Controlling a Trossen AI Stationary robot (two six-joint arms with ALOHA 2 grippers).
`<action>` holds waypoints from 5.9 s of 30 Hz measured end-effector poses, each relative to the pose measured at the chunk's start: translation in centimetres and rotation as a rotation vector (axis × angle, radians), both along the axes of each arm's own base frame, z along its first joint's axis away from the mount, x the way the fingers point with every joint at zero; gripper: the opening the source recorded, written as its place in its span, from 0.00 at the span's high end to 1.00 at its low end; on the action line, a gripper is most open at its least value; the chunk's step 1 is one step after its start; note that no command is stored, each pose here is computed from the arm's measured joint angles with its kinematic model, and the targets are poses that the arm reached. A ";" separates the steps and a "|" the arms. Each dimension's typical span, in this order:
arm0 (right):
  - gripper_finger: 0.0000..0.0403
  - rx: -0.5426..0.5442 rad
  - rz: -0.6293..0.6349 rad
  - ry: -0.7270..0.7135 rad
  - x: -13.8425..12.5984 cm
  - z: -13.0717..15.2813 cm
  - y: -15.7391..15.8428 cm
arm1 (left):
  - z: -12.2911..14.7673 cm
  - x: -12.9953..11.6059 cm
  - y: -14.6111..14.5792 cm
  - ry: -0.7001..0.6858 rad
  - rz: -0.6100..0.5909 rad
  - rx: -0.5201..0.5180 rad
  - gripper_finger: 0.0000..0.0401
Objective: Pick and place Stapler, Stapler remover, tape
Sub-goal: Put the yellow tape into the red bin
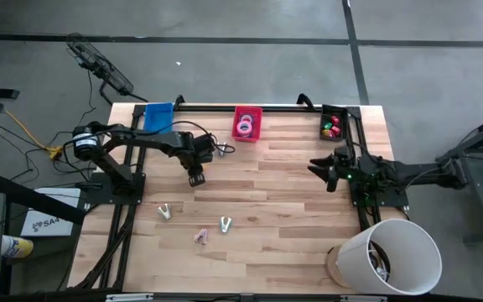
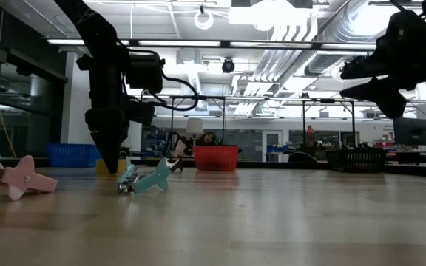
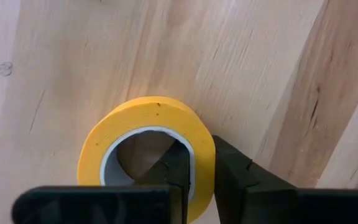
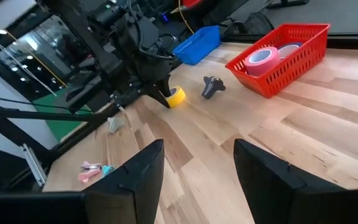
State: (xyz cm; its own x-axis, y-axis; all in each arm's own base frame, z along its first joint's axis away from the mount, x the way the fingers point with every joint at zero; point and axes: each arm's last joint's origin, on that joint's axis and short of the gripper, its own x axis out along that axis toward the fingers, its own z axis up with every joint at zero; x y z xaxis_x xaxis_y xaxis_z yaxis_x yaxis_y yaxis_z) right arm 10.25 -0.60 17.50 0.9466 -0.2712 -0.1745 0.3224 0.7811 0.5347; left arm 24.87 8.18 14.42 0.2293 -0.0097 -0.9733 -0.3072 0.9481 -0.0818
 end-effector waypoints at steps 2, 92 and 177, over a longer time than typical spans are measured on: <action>0.54 0.002 0.003 -0.011 -0.1 -0.3 0.0 | 0.0 0.0 0.0 0.001 0.001 0.000 0.91; 0.55 -0.367 0.145 0.048 -0.5 -0.5 0.4 | 10.6 17.1 17.9 -0.360 0.598 0.092 0.91; 0.55 -0.367 0.147 0.048 -0.5 -0.5 0.4 | 5.6 18.1 15.9 -0.129 0.557 0.091 0.91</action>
